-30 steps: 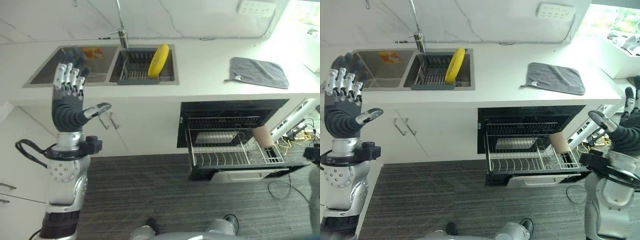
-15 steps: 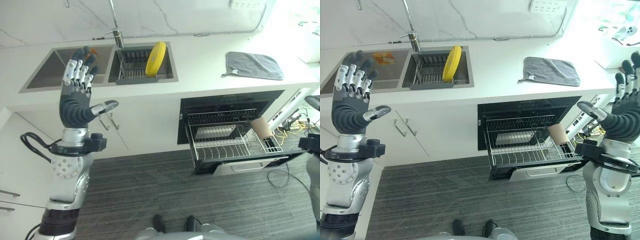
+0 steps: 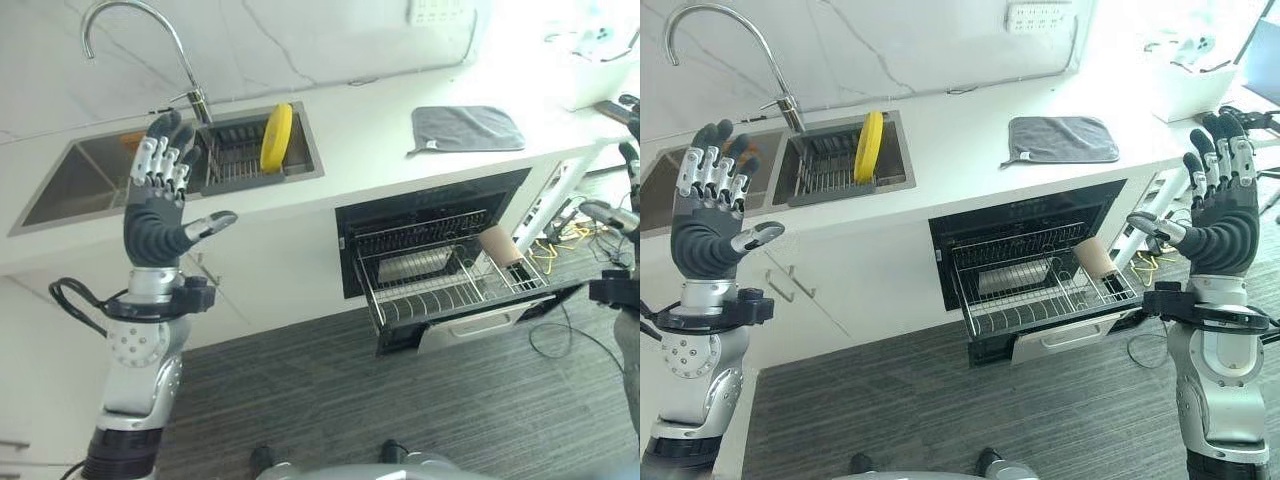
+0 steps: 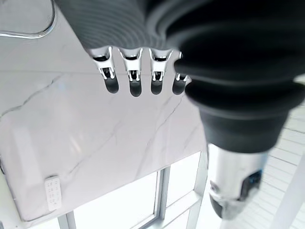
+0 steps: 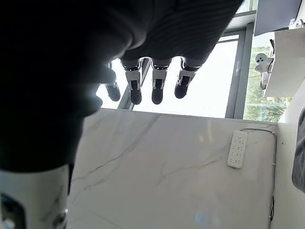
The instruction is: Place the dishes in the dishwasher.
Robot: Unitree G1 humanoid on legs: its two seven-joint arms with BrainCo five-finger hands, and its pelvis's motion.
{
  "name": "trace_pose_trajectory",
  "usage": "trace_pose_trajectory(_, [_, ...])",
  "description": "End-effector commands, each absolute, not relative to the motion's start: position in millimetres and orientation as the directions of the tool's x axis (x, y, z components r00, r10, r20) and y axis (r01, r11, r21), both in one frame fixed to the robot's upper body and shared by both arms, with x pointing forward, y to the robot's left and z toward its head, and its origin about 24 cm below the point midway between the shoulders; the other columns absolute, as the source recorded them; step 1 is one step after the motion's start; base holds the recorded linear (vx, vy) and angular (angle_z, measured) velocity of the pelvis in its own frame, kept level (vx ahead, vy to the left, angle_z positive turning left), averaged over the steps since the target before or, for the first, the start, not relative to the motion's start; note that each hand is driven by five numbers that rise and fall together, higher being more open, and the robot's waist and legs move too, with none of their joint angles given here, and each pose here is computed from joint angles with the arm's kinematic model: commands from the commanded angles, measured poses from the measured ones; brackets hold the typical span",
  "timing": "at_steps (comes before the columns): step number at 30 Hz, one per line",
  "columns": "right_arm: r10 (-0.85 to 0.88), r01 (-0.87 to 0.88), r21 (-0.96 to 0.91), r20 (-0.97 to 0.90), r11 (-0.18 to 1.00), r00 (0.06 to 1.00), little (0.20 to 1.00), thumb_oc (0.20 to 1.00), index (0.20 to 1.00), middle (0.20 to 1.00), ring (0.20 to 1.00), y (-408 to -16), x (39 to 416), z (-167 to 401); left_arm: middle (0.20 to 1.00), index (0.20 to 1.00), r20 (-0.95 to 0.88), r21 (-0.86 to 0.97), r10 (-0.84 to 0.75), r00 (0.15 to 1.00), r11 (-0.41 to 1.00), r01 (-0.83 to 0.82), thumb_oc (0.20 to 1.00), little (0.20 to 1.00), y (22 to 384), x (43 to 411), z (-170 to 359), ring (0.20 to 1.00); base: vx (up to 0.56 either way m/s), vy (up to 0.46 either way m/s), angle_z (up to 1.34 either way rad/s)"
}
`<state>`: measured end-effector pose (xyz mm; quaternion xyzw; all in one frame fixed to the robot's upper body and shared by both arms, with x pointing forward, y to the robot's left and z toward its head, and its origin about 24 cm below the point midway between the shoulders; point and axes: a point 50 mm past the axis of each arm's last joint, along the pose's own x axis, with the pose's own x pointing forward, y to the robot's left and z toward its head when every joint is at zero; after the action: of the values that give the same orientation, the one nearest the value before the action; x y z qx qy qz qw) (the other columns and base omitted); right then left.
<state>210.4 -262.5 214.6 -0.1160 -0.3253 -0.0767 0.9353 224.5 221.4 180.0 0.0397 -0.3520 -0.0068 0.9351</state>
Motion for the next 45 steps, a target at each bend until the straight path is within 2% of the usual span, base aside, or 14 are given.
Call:
trace_pose_trajectory(1, [0.071, 0.147, -0.230, 0.731, 0.962, 0.679, 1.000, 1.000, 1.000, 1.000, 1.000, -256, 207, 251, 1.000, 1.000, 0.762, 0.123, -0.047, 0.646, 0.990, -0.073, 1.000, 1.000, 227, 207, 198, 1.000, 0.35, 0.512, 0.18])
trace_pose_trajectory(6, [0.159, 0.092, -0.316, 0.684, 0.944, 0.712, 1.000, 1.000, 1.000, 1.000, 1.000, -262, 203, 255, 1.000, 1.000, 0.780, 0.116, -0.075, 0.621, 0.993, -0.026, 1.000, 1.000, 235, 198, 200, 1.000, 0.35, 0.568, 0.04])
trace_pose_trajectory(9, [0.137, 0.110, -0.284, 0.722, 0.952, 0.678, 1.000, 1.000, 1.000, 1.000, 1.000, -267, 191, 253, 1.000, 1.000, 0.780, 0.161, -0.147, 0.608, 0.986, 0.032, 1.000, 1.000, 230, 204, 205, 1.000, 0.32, 0.499, 0.29])
trace_pose_trajectory(17, [0.094, 0.130, -0.259, 0.700, 0.957, 0.708, 1.000, 1.000, 1.000, 1.000, 1.000, -269, 186, 234, 1.000, 1.000, 0.698, 0.292, -0.245, 0.673, 0.955, 0.044, 1.000, 1.000, 215, 223, 207, 1.000, 0.35, 0.324, 0.37])
trace_pose_trajectory(22, [0.114, 0.123, -0.279, 0.699, 0.952, 0.706, 1.000, 1.000, 1.000, 1.000, 1.000, -268, 189, 238, 1.000, 1.000, 0.692, 0.349, -0.290, 0.662, 0.936, 0.044, 1.000, 1.000, 204, 223, 211, 1.000, 0.22, 0.011, 0.49])
trace_pose_trajectory(30, [0.115, 0.080, -0.254, 0.666, 0.964, 0.737, 1.000, 1.000, 1.000, 1.000, 1.000, -254, 199, 227, 1.000, 1.000, 0.661, 0.292, -0.199, 0.724, 0.956, -0.004, 1.000, 1.000, 216, 223, 204, 1.000, 0.14, -0.185, -0.32])
trace_pose_trajectory(38, [0.015, 0.161, -0.221, 0.633, 0.962, 0.774, 1.000, 1.000, 1.000, 1.000, 1.000, -270, 201, 225, 1.000, 1.000, 0.641, 0.229, -0.125, 0.757, 0.973, -0.034, 1.000, 1.000, 227, 218, 195, 1.000, 0.07, -0.256, -0.34])
trace_pose_trajectory(41, [0.002, 0.200, -0.255, 0.620, 0.946, 0.784, 1.000, 1.000, 1.000, 1.000, 1.000, -275, 205, 232, 1.000, 1.000, 0.661, 0.225, -0.128, 0.740, 0.974, -0.031, 1.000, 1.000, 227, 216, 196, 1.000, 0.01, -0.064, -0.22])
trace_pose_trajectory(45, [0.028, 0.219, -0.247, 0.721, 0.944, 0.693, 1.000, 1.000, 1.000, 1.000, 1.000, -265, 207, 245, 1.000, 1.000, 0.677, 0.221, -0.105, 0.729, 0.973, -0.065, 1.000, 1.000, 224, 215, 195, 1.000, 0.00, 0.212, -0.61])
